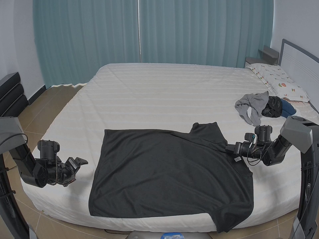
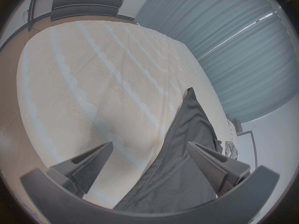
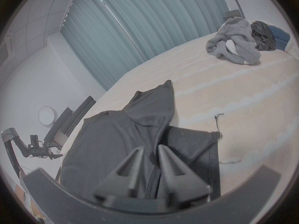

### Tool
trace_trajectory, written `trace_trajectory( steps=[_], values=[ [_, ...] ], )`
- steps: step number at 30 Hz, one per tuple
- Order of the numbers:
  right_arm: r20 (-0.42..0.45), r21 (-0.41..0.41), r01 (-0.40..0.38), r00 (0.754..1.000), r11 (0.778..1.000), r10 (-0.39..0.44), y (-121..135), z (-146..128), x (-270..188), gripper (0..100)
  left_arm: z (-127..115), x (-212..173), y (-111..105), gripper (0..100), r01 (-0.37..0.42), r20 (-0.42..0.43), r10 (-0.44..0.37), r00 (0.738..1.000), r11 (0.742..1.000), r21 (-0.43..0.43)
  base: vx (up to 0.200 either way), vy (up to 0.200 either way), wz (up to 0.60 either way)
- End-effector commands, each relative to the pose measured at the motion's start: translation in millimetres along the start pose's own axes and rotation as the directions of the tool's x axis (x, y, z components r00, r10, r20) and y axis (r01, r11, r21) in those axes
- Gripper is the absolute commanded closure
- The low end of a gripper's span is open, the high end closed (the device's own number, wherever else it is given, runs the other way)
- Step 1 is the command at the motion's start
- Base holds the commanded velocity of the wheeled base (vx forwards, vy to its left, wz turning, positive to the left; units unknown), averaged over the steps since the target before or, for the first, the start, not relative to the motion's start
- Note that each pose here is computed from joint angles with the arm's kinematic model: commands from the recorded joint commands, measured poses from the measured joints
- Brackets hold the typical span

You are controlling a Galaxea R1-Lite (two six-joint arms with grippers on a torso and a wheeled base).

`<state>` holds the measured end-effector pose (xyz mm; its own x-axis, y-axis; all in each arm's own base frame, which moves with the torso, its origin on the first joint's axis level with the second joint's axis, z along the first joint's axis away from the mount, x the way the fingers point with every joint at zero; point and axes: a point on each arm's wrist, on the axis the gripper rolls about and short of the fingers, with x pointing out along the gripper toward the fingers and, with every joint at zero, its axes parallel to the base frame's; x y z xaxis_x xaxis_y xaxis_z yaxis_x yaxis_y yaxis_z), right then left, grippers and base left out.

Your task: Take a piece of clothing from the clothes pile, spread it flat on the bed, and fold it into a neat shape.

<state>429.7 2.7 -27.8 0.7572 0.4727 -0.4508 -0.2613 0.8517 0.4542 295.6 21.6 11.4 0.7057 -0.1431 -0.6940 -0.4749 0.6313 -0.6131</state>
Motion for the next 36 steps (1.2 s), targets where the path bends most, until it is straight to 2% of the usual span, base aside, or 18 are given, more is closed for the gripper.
trace_trajectory(
  steps=[1, 2, 3, 5, 9, 10, 15, 22, 29, 31, 32, 36],
  values=[
    [0.008, -0.005, -0.005, 1.0, 1.0, 0.005, 2, 3, -2, 0, 0, -1, 0, 0, 0.002, 0.002, -0.002, 1.0, 1.0, 0.0, 0.0, 0.0, 0.0],
    [0.008, -0.005, -0.005, 1.0, 1.0, 0.005, 2, 3, -2, 0, 0, -1, 0, 0, 0.002, 0.002, -0.002, 1.0, 1.0, 0.0, 0.0, 0.0, 0.0],
    [0.049, -0.018, -0.015, 0.999, 1.0, 0.016, 6, 18, -3, 0, 0, -1, 0, 0, 0.001, 0.003, -0.001, 1.0, 1.0, 0.0, 0.0, 0.0, 0.0],
    [0.074, -0.017, -0.021, 0.997, 1.0, 0.022, 8, 28, -3, 0, 0, -1, 0, 0, 0.002, 0.002, -0.002, 1.0, 1.0, 0.0, 0.0, 0.0, 0.0],
    [0.134, 0.048, -0.041, 0.99, 0.998, 0.034, 15, 48, 4, 0, 0, -1, 0, 0, 0.002, 0.002, -0.002, 1.0, 1.0, 0.0, 0.0, 0.0, 0.0],
    [0.145, 0.091, -0.049, 0.989, 0.995, 0.035, 19, 53, 12, 0, 0, -1, 0, 0, 0.002, 0.002, -0.002, 1.0, 1.0, 0.0, 0.0, 0.0, 0.0],
    [0.126, 0.161, 0.005, 0.992, 0.987, -0.025, 9, 43, 45, 0, 0, 0, 0, 0, 0.001, 0.001, -0.001, 1.0, 1.0, 0.0, 0.0, 0.0, 0.0],
    [0.088, 0.183, 0.042, 0.994, 0.982, -0.059, 1, 30, 74, 0, 0, 1, 0, 0, -0.001, -0.002, 0.001, 1.0, 1.0, -0.001, 0.0, 0.0, 0.0],
    [0.101, 0.179, 0.066, 0.991, 0.982, -0.085, -3, 27, 90, 0, 0, 1, 0, 0, -0.001, -0.002, 0.001, 1.0, 1.0, -0.001, 0.0, 0.0, 0.0],
    [0.11, 0.206, 0.057, 0.991, 0.977, -0.081, -4, 31, 95, 0, 1, 2, 0, 0, 0.0, 0.002, 0.0, 1.0, 1.0, 0.0, 0.0, 0.0, 0.0],
    [0.111, 0.214, 0.055, 0.991, 0.975, -0.08, -3, 32, 96, 100, 1, 2, 0, 0, 0.001, 0.003, -0.001, 1.0, 1.0, 0.0, 0.0, 0.0, 0.0],
    [0.115, 0.217, 0.056, 0.99, 0.975, -0.082, -5, 34, 99, 100, 3, 2, -2, 0, 0.008, 0.009, -0.008, 1.0, 1.0, 0.002, 0.0, 0.0, 0.0]
  ],
)
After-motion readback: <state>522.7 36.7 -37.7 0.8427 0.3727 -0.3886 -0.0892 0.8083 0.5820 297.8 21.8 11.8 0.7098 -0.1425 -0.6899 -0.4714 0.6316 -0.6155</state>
